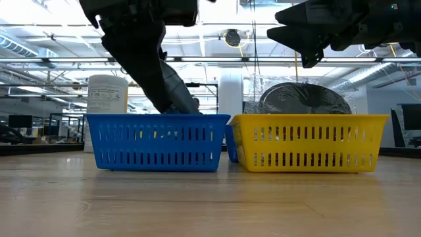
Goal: Pick & Place Travel size toiletries
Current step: Put the gray deodorant into the left blue bin, then return to Home Position
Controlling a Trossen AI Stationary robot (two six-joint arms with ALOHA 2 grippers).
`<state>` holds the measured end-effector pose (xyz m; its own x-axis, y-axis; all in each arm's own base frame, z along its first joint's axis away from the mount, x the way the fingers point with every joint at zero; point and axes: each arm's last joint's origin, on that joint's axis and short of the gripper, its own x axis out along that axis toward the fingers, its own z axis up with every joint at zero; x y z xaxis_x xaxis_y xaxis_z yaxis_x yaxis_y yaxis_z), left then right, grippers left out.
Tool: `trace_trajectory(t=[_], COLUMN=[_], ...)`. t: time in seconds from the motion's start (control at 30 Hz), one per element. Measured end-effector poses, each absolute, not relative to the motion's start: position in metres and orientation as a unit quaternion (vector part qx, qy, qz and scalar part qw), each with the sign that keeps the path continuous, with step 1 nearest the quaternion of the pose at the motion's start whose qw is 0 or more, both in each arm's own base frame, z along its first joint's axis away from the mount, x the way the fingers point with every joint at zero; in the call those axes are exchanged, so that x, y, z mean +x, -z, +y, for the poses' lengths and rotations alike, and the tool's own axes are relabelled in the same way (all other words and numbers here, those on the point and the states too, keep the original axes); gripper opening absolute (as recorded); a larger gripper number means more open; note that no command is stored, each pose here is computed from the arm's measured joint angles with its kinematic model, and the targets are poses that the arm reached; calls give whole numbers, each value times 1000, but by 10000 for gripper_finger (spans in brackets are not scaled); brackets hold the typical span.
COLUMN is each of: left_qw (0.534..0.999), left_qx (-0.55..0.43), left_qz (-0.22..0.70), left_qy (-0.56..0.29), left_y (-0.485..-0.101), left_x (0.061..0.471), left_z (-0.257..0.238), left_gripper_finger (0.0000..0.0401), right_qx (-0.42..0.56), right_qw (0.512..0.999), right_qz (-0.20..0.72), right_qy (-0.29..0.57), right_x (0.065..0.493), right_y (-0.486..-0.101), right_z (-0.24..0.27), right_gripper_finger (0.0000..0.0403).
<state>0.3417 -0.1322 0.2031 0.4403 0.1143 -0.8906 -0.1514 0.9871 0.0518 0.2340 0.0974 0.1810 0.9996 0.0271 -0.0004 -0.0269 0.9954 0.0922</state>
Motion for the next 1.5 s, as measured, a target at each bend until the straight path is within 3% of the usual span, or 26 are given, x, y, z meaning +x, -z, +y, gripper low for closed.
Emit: trace_trajectory(t=[0.27,0.63,0.97,1.13,1.37,1.5], left_qw=[824,831,884,895,879,899], left_qx=[-53,-30,26,76,92,66], left_qz=[548,544,444,372,332,304], left_qy=[-135,-107,-143,-234,-329,-309], left_y=[-202,-206,-257,-282,-286,-280], left_x=[339,339,326,315,274,247], left_z=[-115,-115,-103,-96,-66,-46], left_gripper_finger=[270,308,308,308,312,314], right_qx=[46,41,42,20,1,0], right_qw=[999,999,999,999,997,998], right_qz=[1,11,11,43,69,33], right_qy=[-14,-13,-13,-10,24,57], right_x=[234,234,234,229,195,165], right_y=[-181,-179,-179,-181,-199,-204], right_z=[97,97,97,93,63,39], right_gripper_finger=[160,160,160,160,160,158])
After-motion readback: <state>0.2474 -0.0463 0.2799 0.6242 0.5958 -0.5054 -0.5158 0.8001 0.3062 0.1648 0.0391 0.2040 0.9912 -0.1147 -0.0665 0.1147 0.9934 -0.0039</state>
